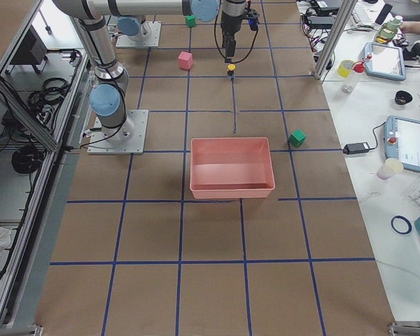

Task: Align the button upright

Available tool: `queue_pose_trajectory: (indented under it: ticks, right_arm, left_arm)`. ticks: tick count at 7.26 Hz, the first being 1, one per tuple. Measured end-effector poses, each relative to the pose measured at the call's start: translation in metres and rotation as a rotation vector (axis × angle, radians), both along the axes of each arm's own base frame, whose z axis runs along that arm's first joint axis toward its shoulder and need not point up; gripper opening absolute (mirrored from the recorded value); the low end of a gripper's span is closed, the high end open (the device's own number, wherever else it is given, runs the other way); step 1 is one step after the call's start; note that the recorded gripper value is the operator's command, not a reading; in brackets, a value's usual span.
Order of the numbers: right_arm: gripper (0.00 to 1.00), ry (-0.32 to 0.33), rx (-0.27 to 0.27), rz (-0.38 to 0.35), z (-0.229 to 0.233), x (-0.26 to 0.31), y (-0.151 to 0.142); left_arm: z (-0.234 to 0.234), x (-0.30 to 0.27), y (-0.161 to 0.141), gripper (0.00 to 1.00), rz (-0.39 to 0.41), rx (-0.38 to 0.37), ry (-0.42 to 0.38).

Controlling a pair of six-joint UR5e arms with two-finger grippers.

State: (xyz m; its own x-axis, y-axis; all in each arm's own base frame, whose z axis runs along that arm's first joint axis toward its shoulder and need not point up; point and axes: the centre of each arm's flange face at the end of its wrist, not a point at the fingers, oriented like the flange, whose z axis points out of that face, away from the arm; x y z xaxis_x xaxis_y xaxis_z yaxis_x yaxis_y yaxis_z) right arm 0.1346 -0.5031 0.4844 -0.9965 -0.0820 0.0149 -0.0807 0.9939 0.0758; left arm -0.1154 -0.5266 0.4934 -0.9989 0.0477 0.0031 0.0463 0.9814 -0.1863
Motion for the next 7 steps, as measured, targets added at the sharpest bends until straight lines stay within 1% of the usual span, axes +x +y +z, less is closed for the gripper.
queue_pose_trajectory:
  ticks: [2, 3, 5, 7]
  right_arm:
    - [1.00, 0.001, 0.001, 0.000, 0.000, 0.000, 0.000]
    - [1.00, 0.000, 0.001, 0.000, 0.000, 0.000, 0.000]
    - [1.00, -0.003, 0.001, 0.000, 0.000, 0.000, 0.000]
    - [1.00, -0.003, 0.002, 0.000, -0.001, 0.001, -0.001]
  left_arm:
    - [0.011, 0.006, 0.005, 1.00, 0.026, 0.053, -0.048]
    - [0.019, 0.000, 0.008, 1.00, 0.030, 0.070, -0.052]
    - [0.019, -0.021, 0.011, 1.00, 0.012, 0.085, -0.049]
    - [0.010, -0.029, 0.010, 1.00, 0.003, 0.075, -0.014]
